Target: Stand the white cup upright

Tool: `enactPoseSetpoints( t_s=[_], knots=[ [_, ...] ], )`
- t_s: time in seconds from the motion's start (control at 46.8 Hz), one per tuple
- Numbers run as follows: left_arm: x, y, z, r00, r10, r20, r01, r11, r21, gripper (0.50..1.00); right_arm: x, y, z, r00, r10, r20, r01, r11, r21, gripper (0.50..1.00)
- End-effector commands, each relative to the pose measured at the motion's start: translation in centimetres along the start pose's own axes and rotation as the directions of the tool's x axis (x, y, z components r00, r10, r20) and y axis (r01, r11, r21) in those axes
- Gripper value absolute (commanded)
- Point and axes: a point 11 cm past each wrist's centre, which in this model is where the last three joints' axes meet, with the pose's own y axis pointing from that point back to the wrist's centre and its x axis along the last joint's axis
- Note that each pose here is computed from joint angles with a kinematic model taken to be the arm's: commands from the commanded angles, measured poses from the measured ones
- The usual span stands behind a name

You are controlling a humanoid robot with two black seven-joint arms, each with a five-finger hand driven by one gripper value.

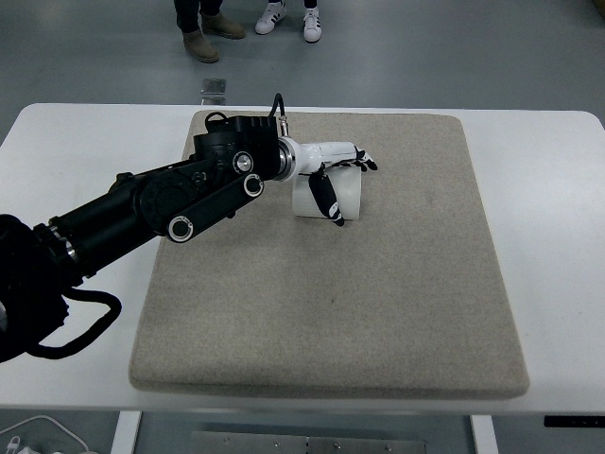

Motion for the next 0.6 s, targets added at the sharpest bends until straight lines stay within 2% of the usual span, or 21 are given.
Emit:
enactPoseSetpoints(
  t_s=[0.0, 0.107, 0.15, 0.171, 0.278, 0.363, 0.427, 0.491, 0.577],
  knots=[
    [0.0, 0.0, 0.0, 1.000, 0.002, 0.004, -0.002, 1.000, 0.001, 0.911, 0.0, 0.0, 0.0, 1.000, 0.000, 0.000, 0.000, 1.000, 0.000, 0.930],
    [-0.3, -0.1, -0.1, 1.000, -0.008, 0.019, 0.008, 1.000, 0.009, 0.849, 0.0, 0.0, 0.0, 1.000, 0.000, 0.000, 0.000, 1.000, 0.000, 0.930],
    [-0.5, -0.1, -0.1, 1.000, -0.011, 0.026, 0.010, 1.000, 0.012, 0.785, 0.0, 0.0, 0.1, 1.000, 0.000, 0.000, 0.000, 1.000, -0.001, 0.930],
    [-0.5, -0.1, -0.2, 1.000, -0.012, 0.028, 0.011, 1.000, 0.014, 0.769, 0.0, 0.0, 0.0, 1.000, 0.000, 0.000, 0.000, 1.000, 0.000, 0.930],
    [-0.5, -0.1, -0.2, 1.000, -0.011, 0.029, 0.010, 1.000, 0.014, 0.737, 0.0, 0.0, 0.0, 1.000, 0.000, 0.000, 0.000, 1.000, 0.000, 0.930],
    [-0.4, -0.1, -0.1, 1.000, -0.010, 0.028, 0.010, 1.000, 0.014, 0.637, 0.0, 0.0, 0.1, 1.000, 0.000, 0.000, 0.000, 1.000, -0.001, 0.930],
    [-0.2, -0.1, 0.0, 1.000, -0.007, 0.030, 0.007, 1.000, 0.012, 0.587, 0.0, 0.0, 0.0, 1.000, -0.001, 0.000, 0.001, 1.000, 0.000, 0.930],
    [0.0, 0.0, 0.1, 1.000, -0.003, 0.026, 0.003, 1.000, 0.008, 0.568, 0.0, 0.0, 0.1, 1.000, 0.000, 0.000, 0.000, 1.000, -0.001, 0.930],
    [0.8, 0.1, 0.3, 1.000, 0.010, 0.011, -0.010, 1.000, 0.004, 0.566, 0.0, 0.0, 0.0, 1.000, 0.000, 0.000, 0.000, 1.000, 0.000, 0.930]
  ],
)
